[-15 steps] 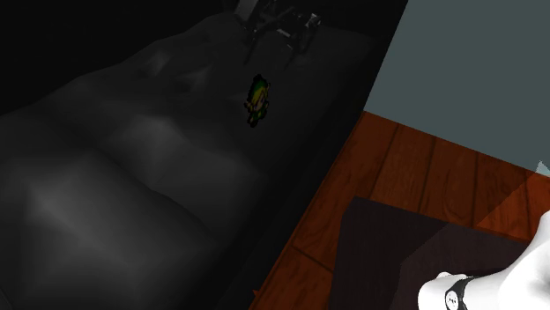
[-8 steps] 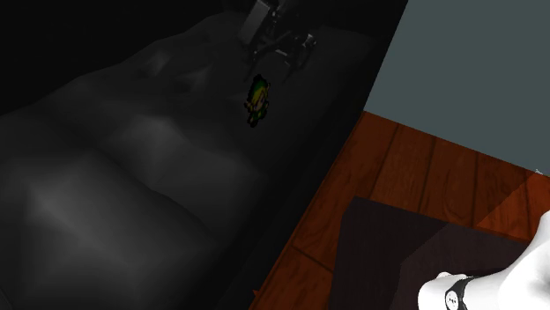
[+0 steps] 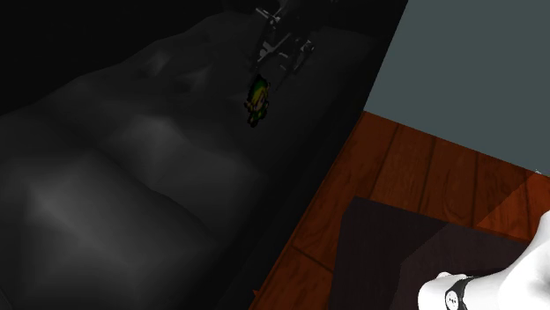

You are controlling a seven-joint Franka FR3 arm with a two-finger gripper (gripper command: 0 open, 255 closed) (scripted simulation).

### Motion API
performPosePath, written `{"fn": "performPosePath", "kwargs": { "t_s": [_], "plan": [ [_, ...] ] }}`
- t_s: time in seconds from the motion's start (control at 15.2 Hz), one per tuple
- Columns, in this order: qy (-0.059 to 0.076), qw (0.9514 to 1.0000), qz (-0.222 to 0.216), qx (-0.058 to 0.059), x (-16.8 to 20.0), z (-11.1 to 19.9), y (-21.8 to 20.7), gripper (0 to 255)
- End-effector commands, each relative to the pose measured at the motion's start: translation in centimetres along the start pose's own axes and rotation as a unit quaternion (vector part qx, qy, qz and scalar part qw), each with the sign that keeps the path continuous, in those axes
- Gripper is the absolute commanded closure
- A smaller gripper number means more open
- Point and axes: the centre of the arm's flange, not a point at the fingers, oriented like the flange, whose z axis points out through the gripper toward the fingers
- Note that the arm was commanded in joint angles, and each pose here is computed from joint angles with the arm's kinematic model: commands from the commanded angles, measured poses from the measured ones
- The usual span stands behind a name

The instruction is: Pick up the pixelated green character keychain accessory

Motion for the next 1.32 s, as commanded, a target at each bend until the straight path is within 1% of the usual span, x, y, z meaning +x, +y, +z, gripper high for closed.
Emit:
{"fn": "performPosePath", "kwargs": {
  "t_s": [0.0, 0.13, 1.12, 1.25],
  "plan": [
    [-0.002, 1.0000, 0.000, 0.000, 0.0, 0.2, 0.0, 255],
    [-0.002, 1.0000, 0.000, 0.000, 0.0, 0.1, 0.0, 255],
    [-0.002, 1.0000, 0.000, 0.000, 1.4, -6.3, -4.4, 255],
    [-0.002, 1.0000, 0.000, 0.000, 1.4, -6.4, -4.5, 255]
  ]
}}
